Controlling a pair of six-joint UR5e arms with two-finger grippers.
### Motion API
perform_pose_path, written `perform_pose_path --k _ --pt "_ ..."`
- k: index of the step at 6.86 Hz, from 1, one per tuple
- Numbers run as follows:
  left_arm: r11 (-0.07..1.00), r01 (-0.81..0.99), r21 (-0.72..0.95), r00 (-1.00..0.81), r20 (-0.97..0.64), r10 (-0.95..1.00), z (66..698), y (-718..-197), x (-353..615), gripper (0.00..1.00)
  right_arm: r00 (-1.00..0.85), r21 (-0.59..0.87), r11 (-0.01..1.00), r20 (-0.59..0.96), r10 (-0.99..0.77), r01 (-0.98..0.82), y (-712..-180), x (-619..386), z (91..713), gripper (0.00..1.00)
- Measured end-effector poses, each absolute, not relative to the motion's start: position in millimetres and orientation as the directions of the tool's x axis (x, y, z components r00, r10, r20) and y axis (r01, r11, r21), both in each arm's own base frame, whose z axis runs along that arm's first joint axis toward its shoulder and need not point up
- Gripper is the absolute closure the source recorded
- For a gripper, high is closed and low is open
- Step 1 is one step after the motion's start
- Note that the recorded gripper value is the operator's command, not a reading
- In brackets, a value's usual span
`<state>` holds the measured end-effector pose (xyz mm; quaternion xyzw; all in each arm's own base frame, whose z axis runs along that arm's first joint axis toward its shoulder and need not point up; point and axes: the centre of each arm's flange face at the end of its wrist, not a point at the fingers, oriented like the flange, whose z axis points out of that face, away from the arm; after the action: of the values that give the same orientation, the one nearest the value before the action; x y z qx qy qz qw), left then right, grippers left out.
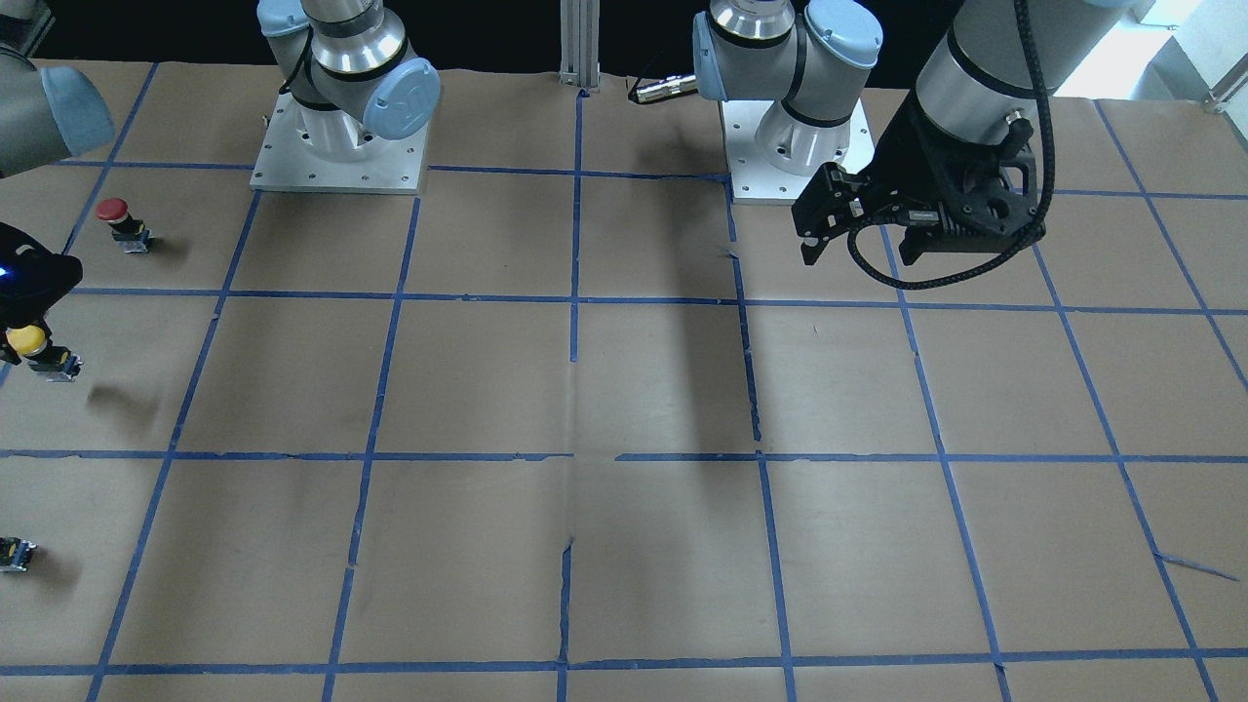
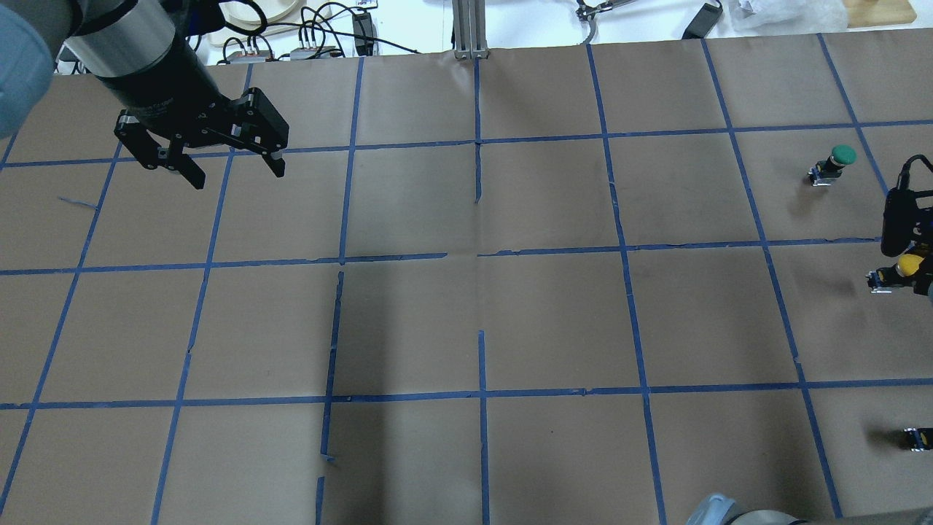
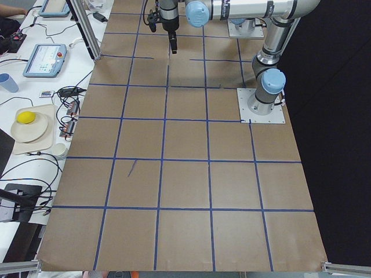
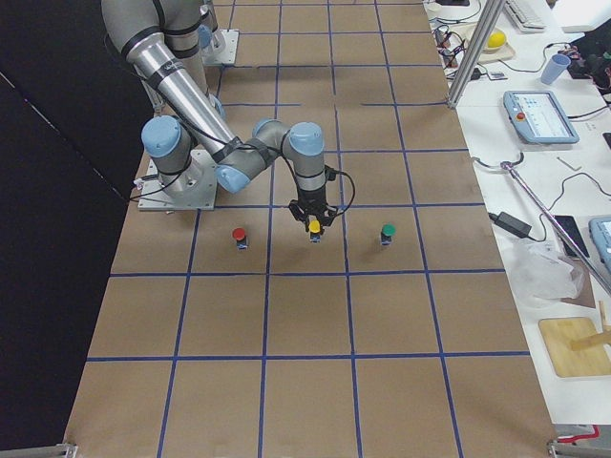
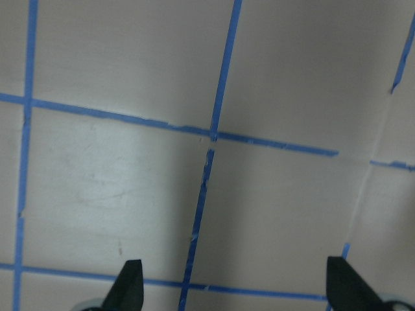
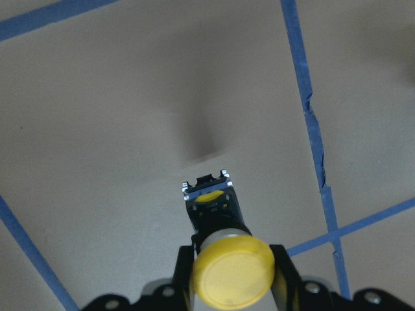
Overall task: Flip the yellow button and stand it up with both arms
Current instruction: 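Lower the button upright onto the table and open the right gripper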
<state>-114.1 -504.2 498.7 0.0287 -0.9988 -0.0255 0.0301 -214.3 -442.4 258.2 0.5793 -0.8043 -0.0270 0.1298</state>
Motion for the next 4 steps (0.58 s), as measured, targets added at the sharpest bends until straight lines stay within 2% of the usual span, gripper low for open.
perform_pose_path --k 4 --pt "0.999 -0.023 0.038 -1.000 -0.004 -0.023 515.4 -509.7 -113.1 0.00 -0.304 0.170 0.331 0.166 -0.938 -0.928 -442.2 -214.6 249.2 0.71"
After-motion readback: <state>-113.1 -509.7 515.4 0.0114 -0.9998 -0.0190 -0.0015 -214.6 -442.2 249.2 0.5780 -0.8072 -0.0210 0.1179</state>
